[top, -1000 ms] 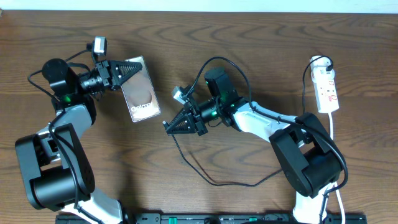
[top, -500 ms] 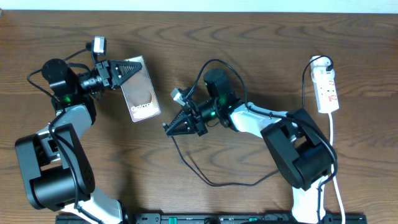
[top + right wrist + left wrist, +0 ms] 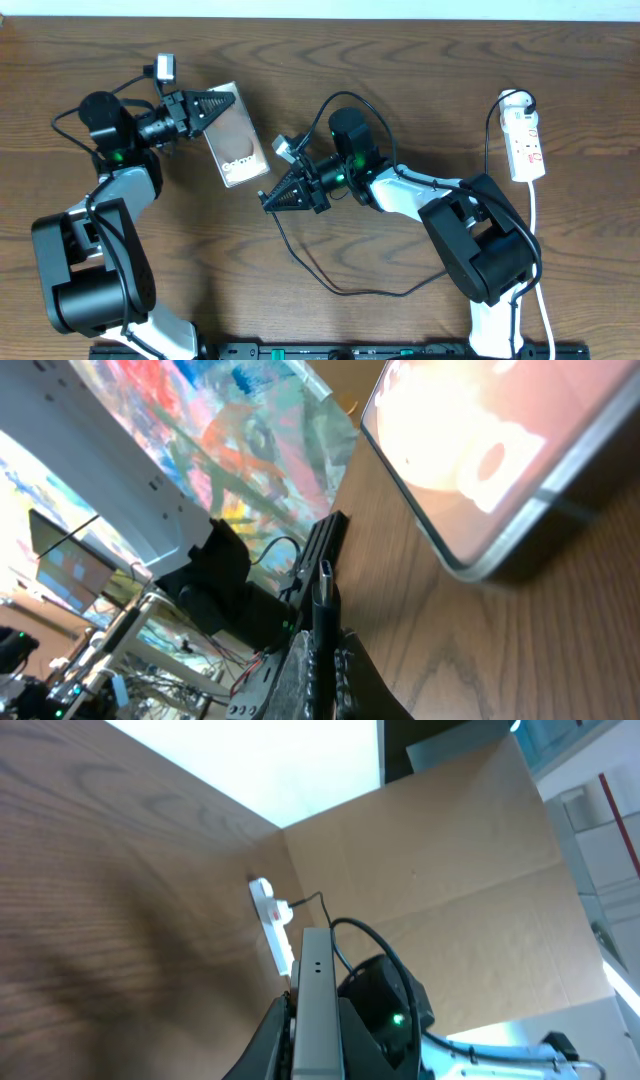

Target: Plug charger to phone and switch on socket

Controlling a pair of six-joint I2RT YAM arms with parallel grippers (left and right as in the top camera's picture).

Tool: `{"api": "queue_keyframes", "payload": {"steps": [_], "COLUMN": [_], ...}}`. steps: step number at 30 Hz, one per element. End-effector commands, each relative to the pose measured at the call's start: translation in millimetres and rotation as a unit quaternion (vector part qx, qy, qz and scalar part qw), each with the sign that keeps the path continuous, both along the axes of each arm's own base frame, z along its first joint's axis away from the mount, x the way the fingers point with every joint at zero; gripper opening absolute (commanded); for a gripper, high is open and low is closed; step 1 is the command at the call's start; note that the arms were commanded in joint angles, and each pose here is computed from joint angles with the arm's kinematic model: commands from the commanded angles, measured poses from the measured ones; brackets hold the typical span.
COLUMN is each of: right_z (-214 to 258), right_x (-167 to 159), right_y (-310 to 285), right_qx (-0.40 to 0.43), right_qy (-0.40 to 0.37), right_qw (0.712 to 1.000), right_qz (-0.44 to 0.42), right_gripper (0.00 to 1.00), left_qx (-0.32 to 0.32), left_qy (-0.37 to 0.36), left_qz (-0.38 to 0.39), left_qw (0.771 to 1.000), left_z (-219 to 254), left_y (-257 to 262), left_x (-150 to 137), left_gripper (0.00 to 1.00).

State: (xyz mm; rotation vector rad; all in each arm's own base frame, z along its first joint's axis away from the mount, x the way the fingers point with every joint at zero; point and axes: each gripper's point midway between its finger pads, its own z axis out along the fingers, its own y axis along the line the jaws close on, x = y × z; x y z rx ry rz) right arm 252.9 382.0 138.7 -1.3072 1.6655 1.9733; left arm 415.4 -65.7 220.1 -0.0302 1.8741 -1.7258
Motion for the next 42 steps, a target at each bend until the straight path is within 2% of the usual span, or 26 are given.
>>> {"api": "queue_keyframes", "payload": {"steps": [1, 17, 23, 42], "right_z": [-1.0, 10.0, 9.6, 7.4], "right_x": [-3.0, 17.8, 19.0, 29.9], "right_y": [6.4, 4.7, 5.2, 2.8], "right_qx": [-0.01, -0.005, -0.006, -0.019], "right_qy": [0.011, 0.013, 0.012, 0.029], "right_qw": [1.0, 0.999, 0.999, 0.997], "right_qz": [-0.002, -0.039, -0.043, -0.067], "right_gripper": [0.01, 0.01, 0.01, 0.01], "left_qx": [0.001, 0.002, 0.008, 0.0], "left_qy": [-0.015, -0.018, -0.043, -0.039], "left_qz": [0.023, 0.028, 0.017, 0.002], "left_qw": [1.0, 0.999, 0.999, 0.999], "left_z": [8.4, 9.0, 14.6, 20.4], "left_y": [-5.3, -7.8, -9.6, -12.1], "left_x": [8.5, 10.7, 6.8, 1.3], "left_gripper": [0.07, 0.07, 0.07, 0.07]}}
